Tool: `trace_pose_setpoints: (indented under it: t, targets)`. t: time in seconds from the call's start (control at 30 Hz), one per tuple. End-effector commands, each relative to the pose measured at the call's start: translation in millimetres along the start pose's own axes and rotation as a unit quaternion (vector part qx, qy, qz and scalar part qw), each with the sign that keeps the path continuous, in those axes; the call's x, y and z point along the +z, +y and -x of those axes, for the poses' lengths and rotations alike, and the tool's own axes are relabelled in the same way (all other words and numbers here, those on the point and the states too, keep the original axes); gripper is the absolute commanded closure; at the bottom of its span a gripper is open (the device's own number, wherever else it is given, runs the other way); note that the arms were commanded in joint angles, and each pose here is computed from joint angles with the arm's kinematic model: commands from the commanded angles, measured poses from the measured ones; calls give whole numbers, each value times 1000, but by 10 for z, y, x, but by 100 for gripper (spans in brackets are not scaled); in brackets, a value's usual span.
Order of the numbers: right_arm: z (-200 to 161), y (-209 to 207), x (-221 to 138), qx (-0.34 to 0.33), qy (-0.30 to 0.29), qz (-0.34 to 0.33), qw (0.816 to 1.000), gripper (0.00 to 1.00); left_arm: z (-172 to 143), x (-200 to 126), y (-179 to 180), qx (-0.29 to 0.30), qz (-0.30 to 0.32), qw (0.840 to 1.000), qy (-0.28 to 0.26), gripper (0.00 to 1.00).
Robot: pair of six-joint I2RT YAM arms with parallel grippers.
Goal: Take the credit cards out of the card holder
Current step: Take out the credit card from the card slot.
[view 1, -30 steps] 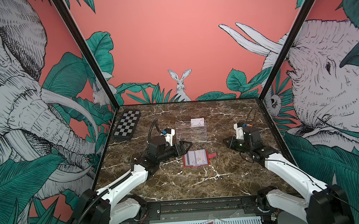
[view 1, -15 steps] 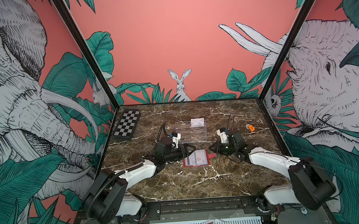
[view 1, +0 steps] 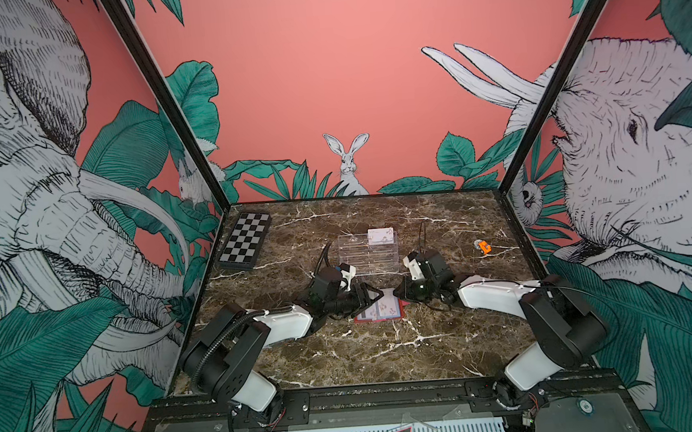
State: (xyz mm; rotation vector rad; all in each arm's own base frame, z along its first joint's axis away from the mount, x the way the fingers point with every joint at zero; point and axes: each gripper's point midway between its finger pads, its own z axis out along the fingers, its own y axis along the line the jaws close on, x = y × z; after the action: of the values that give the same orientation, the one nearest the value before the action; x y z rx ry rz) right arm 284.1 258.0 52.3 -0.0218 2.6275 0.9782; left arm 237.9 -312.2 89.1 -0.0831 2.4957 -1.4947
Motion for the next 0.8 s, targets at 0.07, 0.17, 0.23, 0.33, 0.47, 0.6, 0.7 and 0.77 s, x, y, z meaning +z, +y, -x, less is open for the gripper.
trace_pose_setpoints:
  t: [0.07, 0.17, 0.23, 0.33, 0.47, 0.6, 0.7, 0.77]
  targets:
    - [9, 18, 68, -17, -5, 1, 1000, 100, -16, 44, -15, -4, -12, 1000, 4, 39]
    - [-33, -20, 109, -15, 4, -5, 1000, 100, -31, 63, 40, -9, -9, 1000, 6, 41]
    - [-51, -48, 118, -14, 6, -11, 1000, 100, -45, 71, 67, -9, -6, 1000, 8, 43]
    - [-80, -73, 135, -13, 10, -14, 1000, 100, -53, 73, 111, -10, 1, 1000, 8, 44]
    - [-117, -102, 167, -10, 17, -18, 1000, 100, -72, 85, 174, -15, 10, 1000, 10, 47]
    - [-143, -134, 173, -8, 18, -25, 999, 100, -87, 96, 245, -22, 16, 1000, 9, 48]
    - [-151, -149, 151, -10, 16, -30, 999, 100, -97, 106, 271, -24, 15, 1000, 9, 48]
    - [-158, -158, 137, -12, 16, -34, 999, 100, -110, 113, 296, -25, 16, 1000, 10, 48]
